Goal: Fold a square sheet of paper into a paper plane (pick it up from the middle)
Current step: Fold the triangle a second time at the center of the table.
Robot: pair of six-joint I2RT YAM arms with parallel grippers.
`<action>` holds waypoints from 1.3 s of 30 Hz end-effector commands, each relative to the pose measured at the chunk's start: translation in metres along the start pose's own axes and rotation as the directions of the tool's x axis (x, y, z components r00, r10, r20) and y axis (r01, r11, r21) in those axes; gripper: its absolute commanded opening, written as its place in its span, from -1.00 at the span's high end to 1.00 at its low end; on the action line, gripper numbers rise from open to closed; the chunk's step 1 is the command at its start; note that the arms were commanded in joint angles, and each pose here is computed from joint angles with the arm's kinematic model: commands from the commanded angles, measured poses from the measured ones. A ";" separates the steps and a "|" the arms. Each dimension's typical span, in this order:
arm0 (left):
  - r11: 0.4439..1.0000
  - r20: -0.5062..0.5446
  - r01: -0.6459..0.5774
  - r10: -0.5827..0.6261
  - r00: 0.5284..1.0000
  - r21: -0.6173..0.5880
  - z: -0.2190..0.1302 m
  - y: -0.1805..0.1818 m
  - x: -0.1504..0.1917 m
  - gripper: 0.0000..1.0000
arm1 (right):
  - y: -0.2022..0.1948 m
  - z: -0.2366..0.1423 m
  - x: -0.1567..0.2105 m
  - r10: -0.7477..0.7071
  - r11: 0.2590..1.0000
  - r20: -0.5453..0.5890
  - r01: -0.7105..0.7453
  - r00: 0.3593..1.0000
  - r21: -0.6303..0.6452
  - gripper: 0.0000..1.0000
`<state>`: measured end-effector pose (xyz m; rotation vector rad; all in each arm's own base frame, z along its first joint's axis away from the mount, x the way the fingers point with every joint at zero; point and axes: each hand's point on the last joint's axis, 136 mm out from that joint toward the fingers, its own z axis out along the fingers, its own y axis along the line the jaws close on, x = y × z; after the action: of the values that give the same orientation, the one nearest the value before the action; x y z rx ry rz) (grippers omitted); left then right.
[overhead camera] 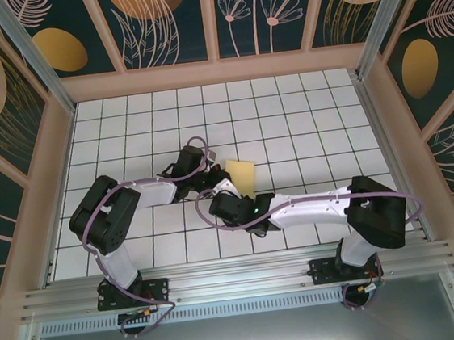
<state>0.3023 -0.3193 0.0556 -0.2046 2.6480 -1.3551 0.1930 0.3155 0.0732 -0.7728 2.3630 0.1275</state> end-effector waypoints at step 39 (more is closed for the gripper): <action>0.962 0.455 0.005 0.125 0.882 -0.274 -0.128 0.006 -0.041 -0.44 | -0.033 -0.056 -0.085 0.368 0.919 0.143 -0.336 0.919 -0.204 1.00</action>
<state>0.3170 -0.2222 0.1242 -0.3824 2.4084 -0.8627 0.2205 0.3147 0.1378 -0.4700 2.3789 0.5227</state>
